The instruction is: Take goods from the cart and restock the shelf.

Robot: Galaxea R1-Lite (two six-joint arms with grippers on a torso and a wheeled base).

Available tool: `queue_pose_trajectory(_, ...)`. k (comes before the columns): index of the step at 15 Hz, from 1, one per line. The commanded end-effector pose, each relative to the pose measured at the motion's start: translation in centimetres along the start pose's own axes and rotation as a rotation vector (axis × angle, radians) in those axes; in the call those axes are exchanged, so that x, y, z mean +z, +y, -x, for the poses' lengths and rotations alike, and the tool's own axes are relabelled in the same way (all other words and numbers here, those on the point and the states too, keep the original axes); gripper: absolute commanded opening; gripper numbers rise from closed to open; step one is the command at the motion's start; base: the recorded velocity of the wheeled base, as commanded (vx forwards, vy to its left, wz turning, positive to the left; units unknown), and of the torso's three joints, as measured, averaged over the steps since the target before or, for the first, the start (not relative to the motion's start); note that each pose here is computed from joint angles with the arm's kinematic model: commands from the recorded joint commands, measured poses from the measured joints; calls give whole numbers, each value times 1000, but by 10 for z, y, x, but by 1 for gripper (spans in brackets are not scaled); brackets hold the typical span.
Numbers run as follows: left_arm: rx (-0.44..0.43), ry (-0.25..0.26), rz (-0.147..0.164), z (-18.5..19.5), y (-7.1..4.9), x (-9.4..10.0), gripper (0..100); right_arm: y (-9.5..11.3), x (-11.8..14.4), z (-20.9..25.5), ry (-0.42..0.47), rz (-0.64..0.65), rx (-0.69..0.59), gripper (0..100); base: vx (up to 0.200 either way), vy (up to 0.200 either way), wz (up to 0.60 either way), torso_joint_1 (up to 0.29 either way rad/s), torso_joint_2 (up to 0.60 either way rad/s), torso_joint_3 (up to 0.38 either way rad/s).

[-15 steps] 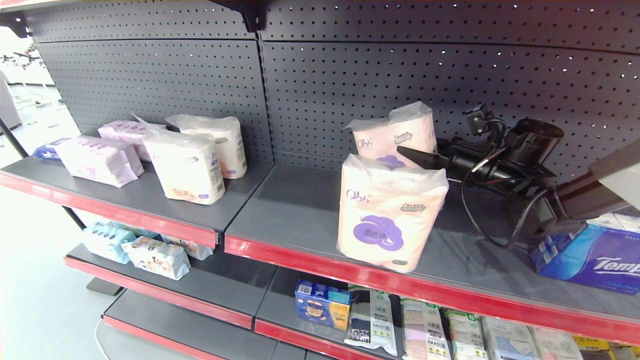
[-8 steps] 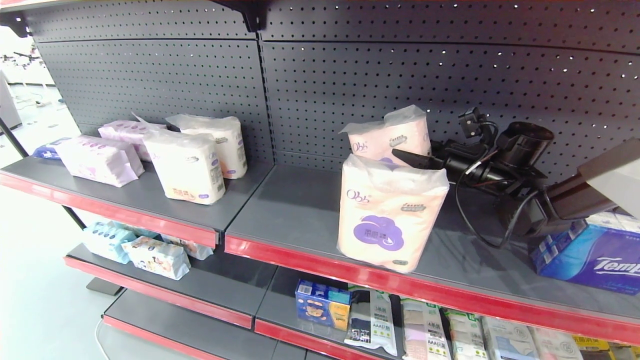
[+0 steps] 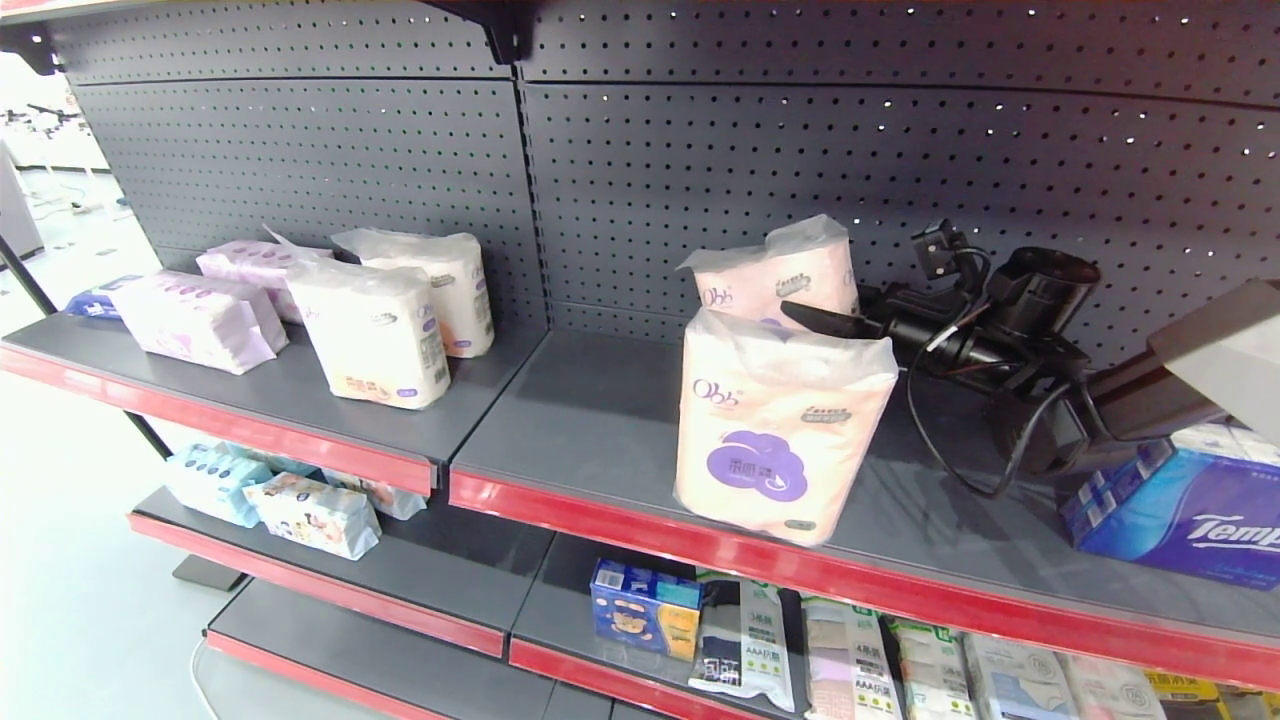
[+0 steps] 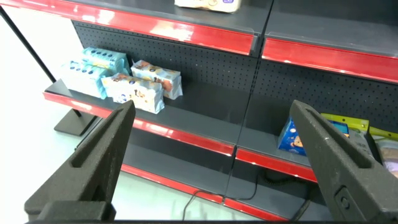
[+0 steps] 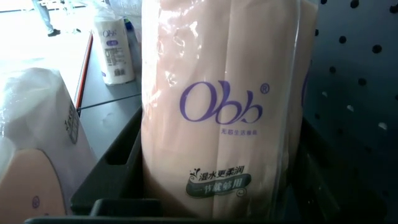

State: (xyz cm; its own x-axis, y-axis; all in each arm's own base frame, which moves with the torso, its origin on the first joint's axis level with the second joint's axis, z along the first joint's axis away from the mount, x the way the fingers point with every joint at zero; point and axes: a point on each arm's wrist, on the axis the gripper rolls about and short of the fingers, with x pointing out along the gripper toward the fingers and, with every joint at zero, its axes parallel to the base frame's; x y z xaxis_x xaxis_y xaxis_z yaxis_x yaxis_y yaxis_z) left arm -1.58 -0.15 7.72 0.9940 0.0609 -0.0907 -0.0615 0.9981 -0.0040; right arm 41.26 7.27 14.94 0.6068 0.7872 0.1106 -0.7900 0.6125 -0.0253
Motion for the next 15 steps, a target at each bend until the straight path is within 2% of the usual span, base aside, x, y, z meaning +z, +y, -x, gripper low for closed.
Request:
queue_pose_trajectory(1,0,0,0,0,0,0,100,-1,-1,1,4,-1,-2,0,0,0,0,0,0,0)
queue_pose_trajectory(15,0,0,0,0,0,0,100,-2,-13,3,34,-11,-7,0,0,0,0,0,0,0)
